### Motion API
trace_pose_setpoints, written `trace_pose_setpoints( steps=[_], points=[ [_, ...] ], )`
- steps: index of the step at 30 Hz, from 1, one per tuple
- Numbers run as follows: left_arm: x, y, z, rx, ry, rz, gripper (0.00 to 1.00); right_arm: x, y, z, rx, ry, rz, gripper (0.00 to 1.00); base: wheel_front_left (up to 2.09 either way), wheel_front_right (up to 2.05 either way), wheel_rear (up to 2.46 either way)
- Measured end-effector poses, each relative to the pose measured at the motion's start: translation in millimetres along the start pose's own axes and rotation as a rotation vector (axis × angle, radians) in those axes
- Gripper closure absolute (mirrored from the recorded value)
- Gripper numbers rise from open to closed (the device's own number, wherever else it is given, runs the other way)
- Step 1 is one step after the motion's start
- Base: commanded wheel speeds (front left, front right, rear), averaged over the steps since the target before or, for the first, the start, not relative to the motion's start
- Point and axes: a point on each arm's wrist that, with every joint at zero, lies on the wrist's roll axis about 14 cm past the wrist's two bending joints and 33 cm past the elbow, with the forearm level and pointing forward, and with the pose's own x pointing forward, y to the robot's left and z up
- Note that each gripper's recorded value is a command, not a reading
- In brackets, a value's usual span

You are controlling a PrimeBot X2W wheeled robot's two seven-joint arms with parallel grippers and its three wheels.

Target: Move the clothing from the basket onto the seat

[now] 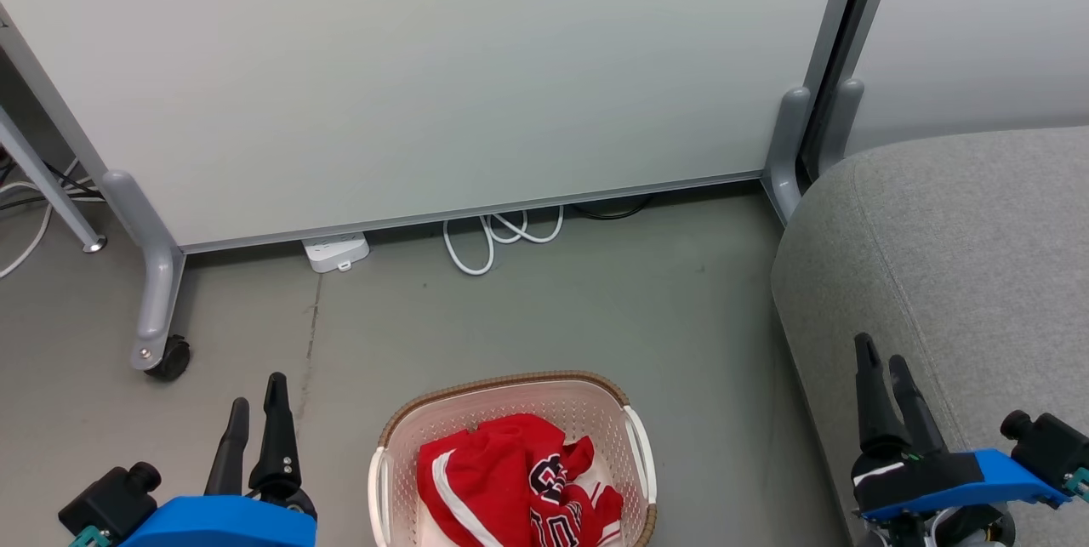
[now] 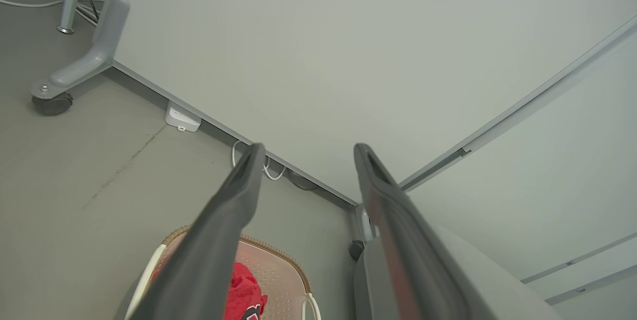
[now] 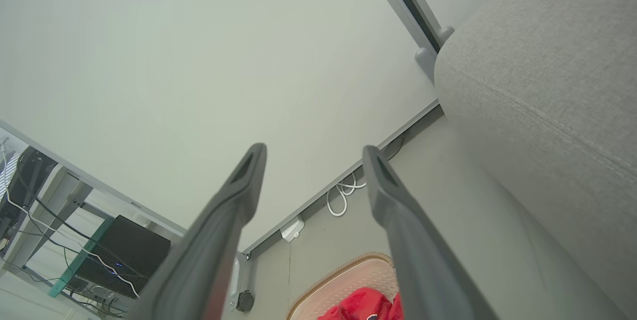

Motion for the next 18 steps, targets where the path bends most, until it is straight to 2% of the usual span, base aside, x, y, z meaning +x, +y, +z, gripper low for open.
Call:
trace_pose_setpoints(
  steps=[18],
  points=[
    [-2.2,-5.8,-0.5,0.197,-0.025,-0.028,0.0,-0.1,10.7,0.2,-0.226,-0.005,0.044,0.0,0.0,0.0,0.0]
  ],
)
